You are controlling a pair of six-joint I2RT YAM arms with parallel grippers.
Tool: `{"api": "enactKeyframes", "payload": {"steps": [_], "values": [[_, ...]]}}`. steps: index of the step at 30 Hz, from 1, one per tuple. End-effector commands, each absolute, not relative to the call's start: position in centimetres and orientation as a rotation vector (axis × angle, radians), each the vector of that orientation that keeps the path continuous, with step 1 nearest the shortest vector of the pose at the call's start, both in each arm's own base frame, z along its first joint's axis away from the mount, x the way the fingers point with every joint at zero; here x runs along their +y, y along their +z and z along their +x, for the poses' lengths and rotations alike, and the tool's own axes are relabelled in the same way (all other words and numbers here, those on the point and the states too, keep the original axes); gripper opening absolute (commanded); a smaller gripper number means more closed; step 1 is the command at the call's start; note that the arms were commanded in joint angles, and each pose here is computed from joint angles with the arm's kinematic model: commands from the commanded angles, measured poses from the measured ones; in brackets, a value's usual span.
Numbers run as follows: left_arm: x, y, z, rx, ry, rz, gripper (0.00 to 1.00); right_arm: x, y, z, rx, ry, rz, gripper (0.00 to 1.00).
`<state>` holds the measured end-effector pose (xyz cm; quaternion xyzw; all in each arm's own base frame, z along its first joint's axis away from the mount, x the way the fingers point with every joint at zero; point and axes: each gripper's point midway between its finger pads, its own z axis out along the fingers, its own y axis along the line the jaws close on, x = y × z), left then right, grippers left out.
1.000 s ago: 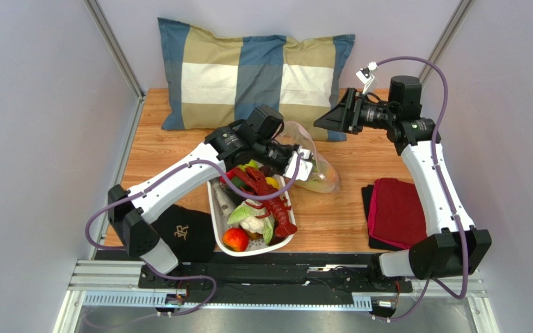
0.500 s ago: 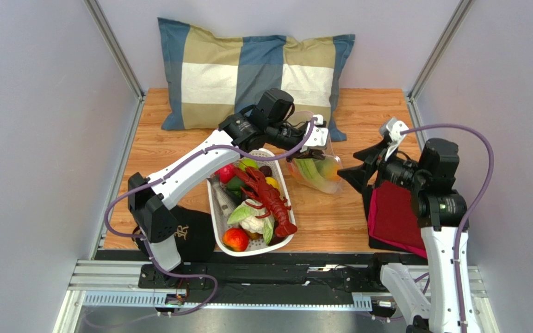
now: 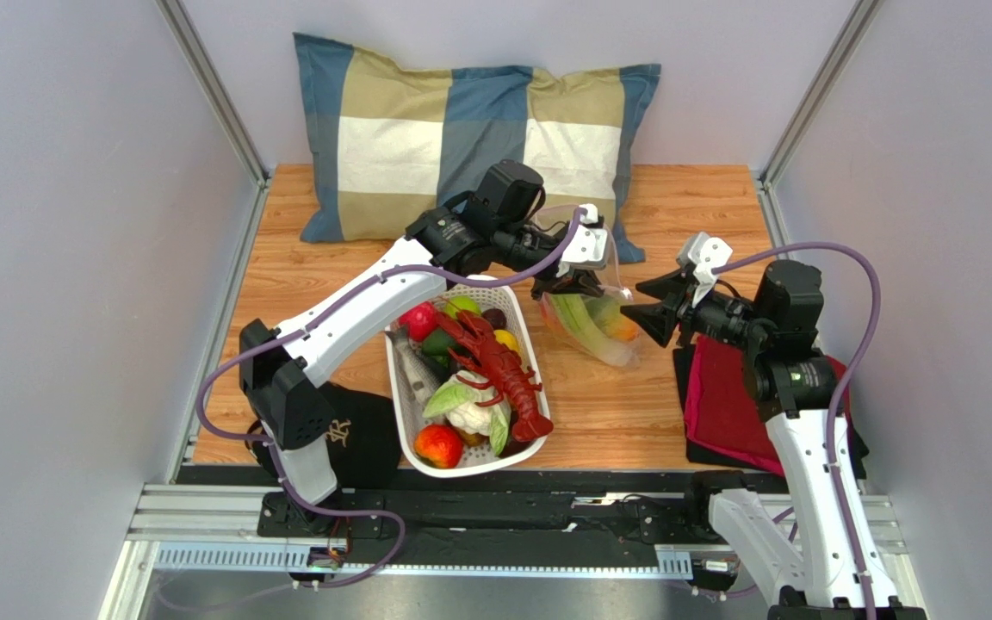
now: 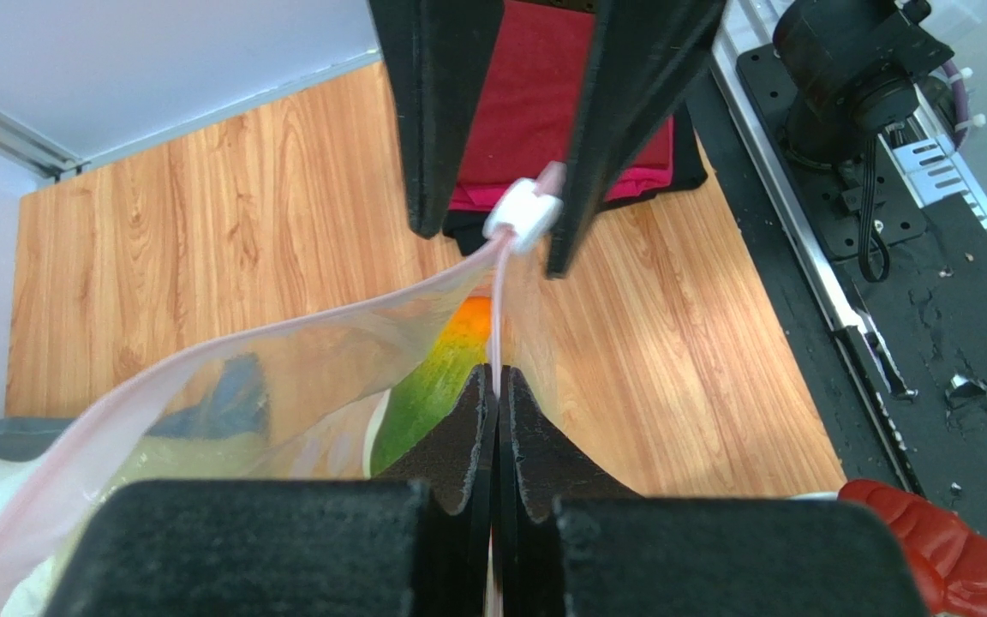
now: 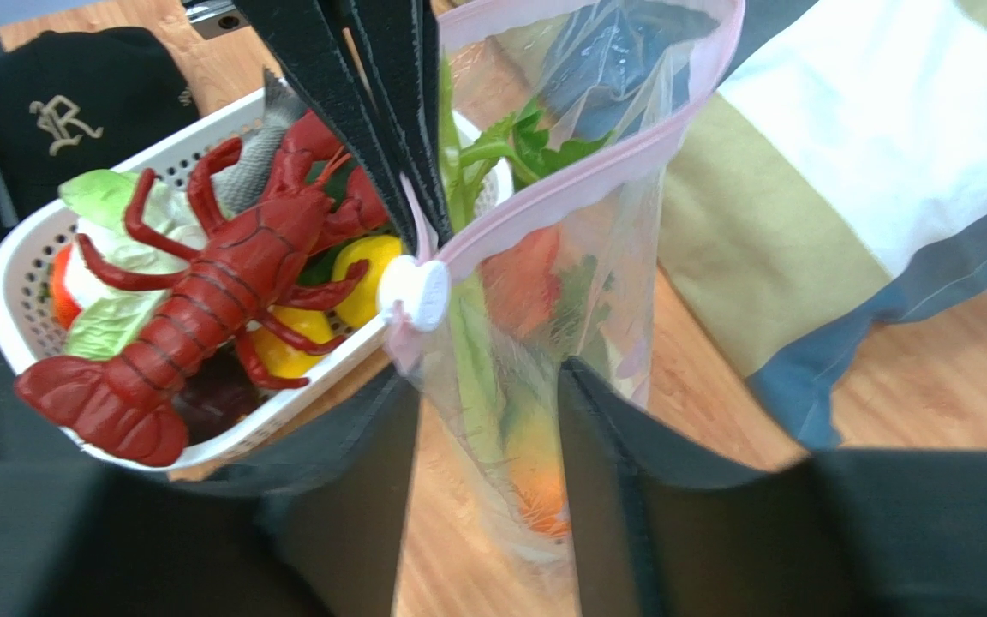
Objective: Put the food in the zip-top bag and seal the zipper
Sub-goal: Zip the zipper food storage bag at the center of the board.
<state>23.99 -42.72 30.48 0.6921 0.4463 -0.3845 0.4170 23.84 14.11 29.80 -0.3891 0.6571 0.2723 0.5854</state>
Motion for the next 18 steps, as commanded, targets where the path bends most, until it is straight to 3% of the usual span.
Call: {"api": "enactKeyframes", "payload": {"steps": [1, 8, 9, 10, 12, 13, 14, 18], "values": [[-43.2, 33.2, 23.4, 1.036, -0.998, 1.712, 0.00, 14.2, 32.2, 24.9, 1.383, 0.507, -0.960, 0.40], [-43.3, 33.4, 23.3, 1.062, -1.022, 1.701, 0.00, 15.0, 32.2, 24.7, 1.340, 0.474, -1.012, 0.19], [-43.3, 33.3, 23.3, 1.069, -1.026, 1.702, 0.00, 15.2, 32.3, 24.6, 1.329, 0.471, -1.024, 0.07], [-43.2, 33.5, 23.3, 1.073, -1.021, 1.701, 0.00, 15.2, 32.2, 24.6, 1.330, 0.468, -1.026, 0.00], [-43.0, 33.8, 23.5, 1.080, -1.007, 1.692, 0.00, 15.0, 32.2, 24.4, 1.324, 0.449, -1.039, 0.00], [-42.8, 33.9, 23.9, 1.087, -0.996, 1.680, 0.03, 15.0, 32.1, 24.4, 1.328, 0.445, -1.043, 0.00], [-42.5, 34.9, 23.8, 1.068, -0.985, 1.666, 0.16, 14.9, 32.0, 24.4, 1.329, 0.437, -1.046, 0.00], [-42.0, 38.2, 24.5, 0.934, -0.883, 1.583, 0.38, 14.8, 31.6, 23.9, 1.332, 0.429, -1.059, 0.00]]}}
